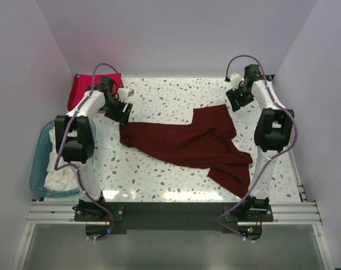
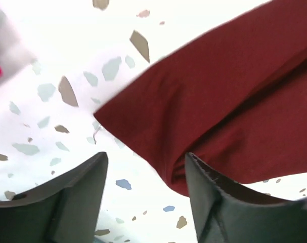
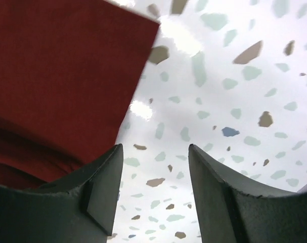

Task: Fold and stack the t-shirts
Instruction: Flatten the tshirt out

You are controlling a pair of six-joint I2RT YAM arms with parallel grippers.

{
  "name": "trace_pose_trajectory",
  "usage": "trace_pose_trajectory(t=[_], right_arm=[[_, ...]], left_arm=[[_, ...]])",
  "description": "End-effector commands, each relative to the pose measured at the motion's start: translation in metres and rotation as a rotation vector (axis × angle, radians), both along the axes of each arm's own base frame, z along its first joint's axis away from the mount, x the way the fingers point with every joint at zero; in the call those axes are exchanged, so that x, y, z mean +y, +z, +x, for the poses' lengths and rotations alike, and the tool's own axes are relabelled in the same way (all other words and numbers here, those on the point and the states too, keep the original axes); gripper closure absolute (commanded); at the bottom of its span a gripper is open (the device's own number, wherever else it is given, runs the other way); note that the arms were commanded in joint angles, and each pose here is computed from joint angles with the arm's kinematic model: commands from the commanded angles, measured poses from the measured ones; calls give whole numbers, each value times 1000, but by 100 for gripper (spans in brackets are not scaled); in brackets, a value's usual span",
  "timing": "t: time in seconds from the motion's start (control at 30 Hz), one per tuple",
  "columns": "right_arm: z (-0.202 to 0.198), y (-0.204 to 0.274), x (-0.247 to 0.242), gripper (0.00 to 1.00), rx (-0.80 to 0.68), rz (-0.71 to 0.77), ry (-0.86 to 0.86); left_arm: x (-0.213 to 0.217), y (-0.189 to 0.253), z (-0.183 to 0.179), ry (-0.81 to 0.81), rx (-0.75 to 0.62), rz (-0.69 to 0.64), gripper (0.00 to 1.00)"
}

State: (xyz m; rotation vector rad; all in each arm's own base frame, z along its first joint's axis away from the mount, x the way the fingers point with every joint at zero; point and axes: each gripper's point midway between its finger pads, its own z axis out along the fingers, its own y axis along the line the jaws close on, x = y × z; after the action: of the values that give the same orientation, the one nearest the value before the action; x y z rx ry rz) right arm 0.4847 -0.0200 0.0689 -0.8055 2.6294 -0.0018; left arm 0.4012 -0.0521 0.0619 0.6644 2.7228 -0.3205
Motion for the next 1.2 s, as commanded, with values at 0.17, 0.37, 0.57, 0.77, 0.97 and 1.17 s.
trace_pose_trajectory(t=[0.17,0.37,0.57,0.77,0.97,1.17], right_arm=[[36,-1,19,41,-23,224,-147],[45,-24,35,39,-11,254,-154],[44,-47,54,37,4,223,-112],[28,-67,80,39,34,119,-4],[16,-86,79,63,80,68,17],[9,-99,79,87,123,68,22]], left_arm=[[-5,38,43,103,-130,-152,25],[11,44,51,139,-148,-155,25],[18,34,43,141,-117,-124,24],[28,15,32,118,-94,-52,25],[28,0,32,35,-110,34,39],[18,-19,33,-40,-83,78,46]])
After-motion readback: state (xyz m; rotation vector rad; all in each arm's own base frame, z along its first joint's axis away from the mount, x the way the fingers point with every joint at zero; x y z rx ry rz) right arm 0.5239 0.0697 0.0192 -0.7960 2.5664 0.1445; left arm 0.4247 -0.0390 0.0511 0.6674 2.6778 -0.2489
